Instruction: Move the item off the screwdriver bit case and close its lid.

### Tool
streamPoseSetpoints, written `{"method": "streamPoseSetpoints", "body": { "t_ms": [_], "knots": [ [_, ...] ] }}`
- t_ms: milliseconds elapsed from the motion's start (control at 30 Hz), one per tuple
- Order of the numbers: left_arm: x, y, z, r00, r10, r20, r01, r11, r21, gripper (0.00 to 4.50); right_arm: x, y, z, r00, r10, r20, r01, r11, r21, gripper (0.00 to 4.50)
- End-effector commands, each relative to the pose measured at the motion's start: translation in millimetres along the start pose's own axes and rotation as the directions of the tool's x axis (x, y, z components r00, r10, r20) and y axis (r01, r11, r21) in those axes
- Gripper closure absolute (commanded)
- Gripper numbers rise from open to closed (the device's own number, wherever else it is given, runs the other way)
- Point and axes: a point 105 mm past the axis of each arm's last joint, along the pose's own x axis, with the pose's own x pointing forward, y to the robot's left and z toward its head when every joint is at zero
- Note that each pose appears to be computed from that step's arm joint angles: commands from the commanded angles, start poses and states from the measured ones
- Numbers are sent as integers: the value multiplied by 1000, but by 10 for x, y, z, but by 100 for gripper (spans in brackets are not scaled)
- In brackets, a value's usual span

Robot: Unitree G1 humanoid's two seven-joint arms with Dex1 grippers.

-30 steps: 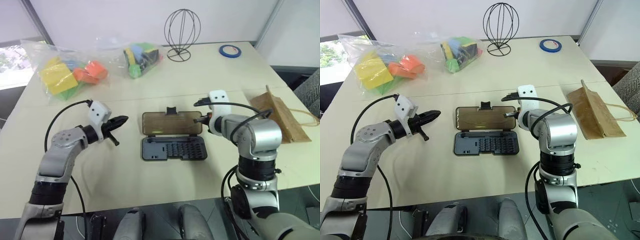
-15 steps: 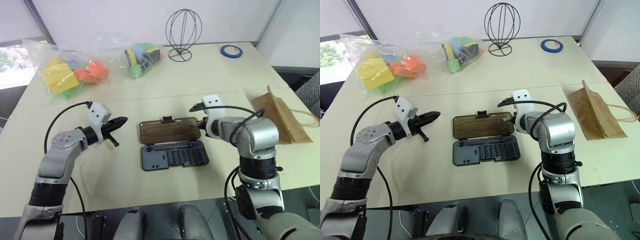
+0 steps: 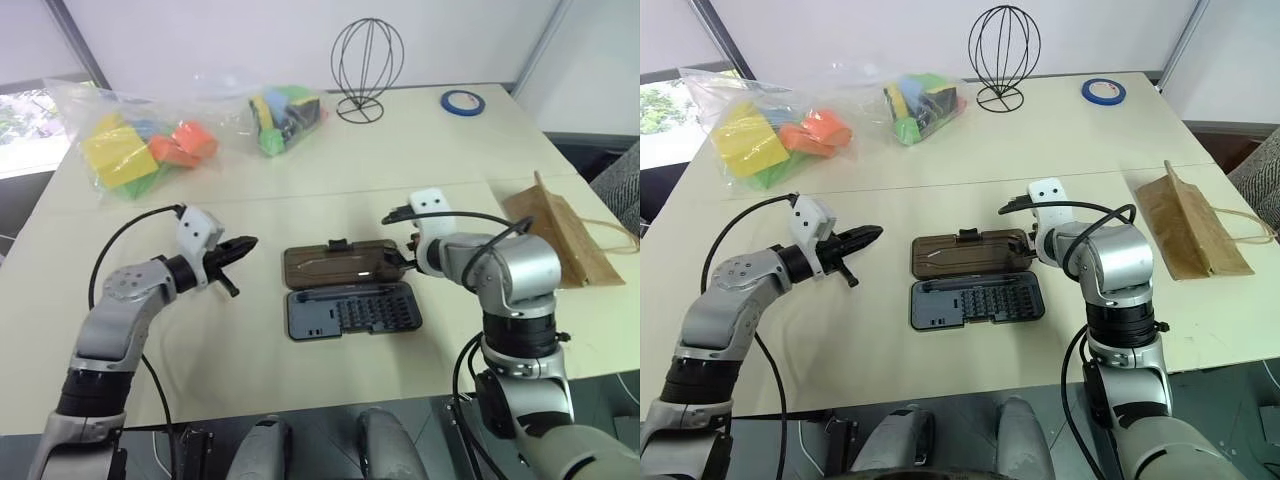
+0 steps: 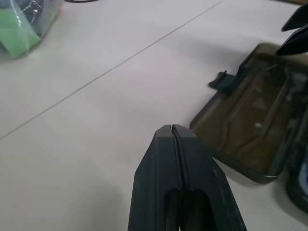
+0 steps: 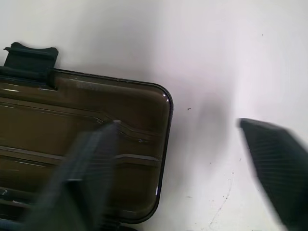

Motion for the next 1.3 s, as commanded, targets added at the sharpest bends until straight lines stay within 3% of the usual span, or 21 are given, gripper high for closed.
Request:
{"method": "streamPoseSetpoints", "body": {
  "t_ms": [33,200,433,600,867,933,1100,1300],
  "knots": [
    [-12,-157,262,993,-98,72,99,995,-9,450,-231,32,417,975,79,208,-74,997,-31,4],
    [-35,-516,361,949,-306,75,310,950,-35,450,-381,62,674,925,170,340,-139,984,-112,4],
    [-20,-825,275,868,-495,34,496,866,-67,450,-374,117,811,882,253,398,-211,966,-148,4],
    [41,-938,-9,806,-589,-57,581,806,-109,450,-264,119,817,880,256,401,-182,960,-214,4],
    [267,-992,-701,756,-615,-222,605,787,-122,450,-99,44,661,923,270,274,-171,926,-336,4],
    [297,-990,-739,755,-616,-223,609,786,-109,450,-118,34,652,921,301,247,-197,908,-370,4],
    [299,-983,-735,752,-622,-218,619,780,-90,450,-125,32,510,915,388,107,-261,775,-575,4],
    [287,-951,-733,757,-615,-220,614,785,-80,450,-7,38,520,898,433,73,-320,760,-566,4]
  ]
}}
